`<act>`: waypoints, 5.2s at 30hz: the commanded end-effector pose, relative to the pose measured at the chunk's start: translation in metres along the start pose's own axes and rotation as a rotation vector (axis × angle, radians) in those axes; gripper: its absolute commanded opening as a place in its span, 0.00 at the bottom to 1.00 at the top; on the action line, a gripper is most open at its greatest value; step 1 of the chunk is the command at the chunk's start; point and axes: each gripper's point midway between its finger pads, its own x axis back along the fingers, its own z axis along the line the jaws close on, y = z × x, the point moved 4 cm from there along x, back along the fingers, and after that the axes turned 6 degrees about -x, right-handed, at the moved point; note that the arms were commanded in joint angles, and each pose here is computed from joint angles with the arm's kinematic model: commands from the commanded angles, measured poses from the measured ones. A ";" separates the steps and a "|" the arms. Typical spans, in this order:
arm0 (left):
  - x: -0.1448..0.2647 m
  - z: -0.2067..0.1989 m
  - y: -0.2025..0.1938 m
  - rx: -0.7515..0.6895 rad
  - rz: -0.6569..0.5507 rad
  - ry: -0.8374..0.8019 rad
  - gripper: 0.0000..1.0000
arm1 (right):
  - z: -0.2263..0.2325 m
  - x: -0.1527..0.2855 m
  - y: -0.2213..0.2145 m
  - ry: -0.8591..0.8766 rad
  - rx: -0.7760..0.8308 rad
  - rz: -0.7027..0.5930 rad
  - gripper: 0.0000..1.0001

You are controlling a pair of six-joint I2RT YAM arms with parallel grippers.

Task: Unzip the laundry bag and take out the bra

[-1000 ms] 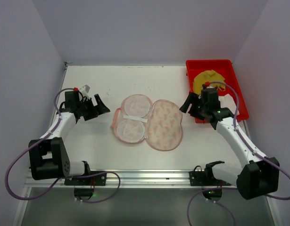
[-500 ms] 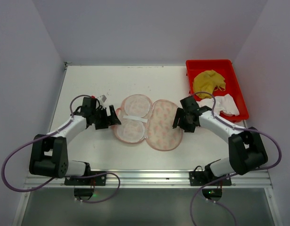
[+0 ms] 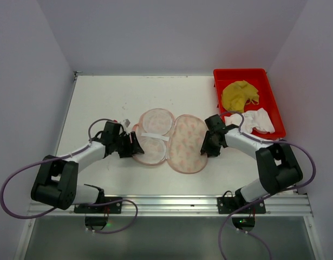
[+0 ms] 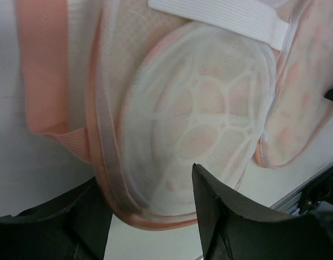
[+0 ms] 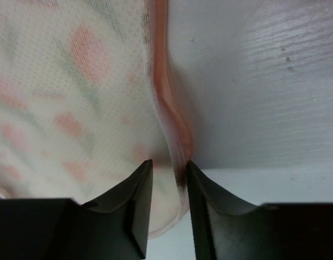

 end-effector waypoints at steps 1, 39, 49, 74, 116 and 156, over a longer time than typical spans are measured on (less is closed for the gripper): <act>-0.006 0.000 -0.022 0.026 0.036 0.018 0.60 | 0.006 -0.011 -0.006 0.022 -0.004 0.036 0.31; -0.034 -0.086 -0.065 -0.055 0.037 -0.246 0.38 | 0.195 0.097 -0.044 0.857 0.406 0.084 0.00; -0.034 -0.082 -0.067 -0.027 0.024 -0.233 0.55 | 0.199 0.039 -0.062 0.826 0.381 0.203 0.00; 0.014 -0.025 -0.073 0.060 -0.095 0.121 0.82 | 0.216 0.038 -0.063 0.897 0.366 0.249 0.06; 0.318 -0.063 0.112 -0.208 -0.913 0.402 1.00 | -0.049 0.383 0.050 0.538 0.141 -1.200 0.99; 0.330 -0.054 0.052 -0.175 -1.036 0.328 1.00 | -0.088 0.383 -0.020 0.629 0.241 -1.338 0.99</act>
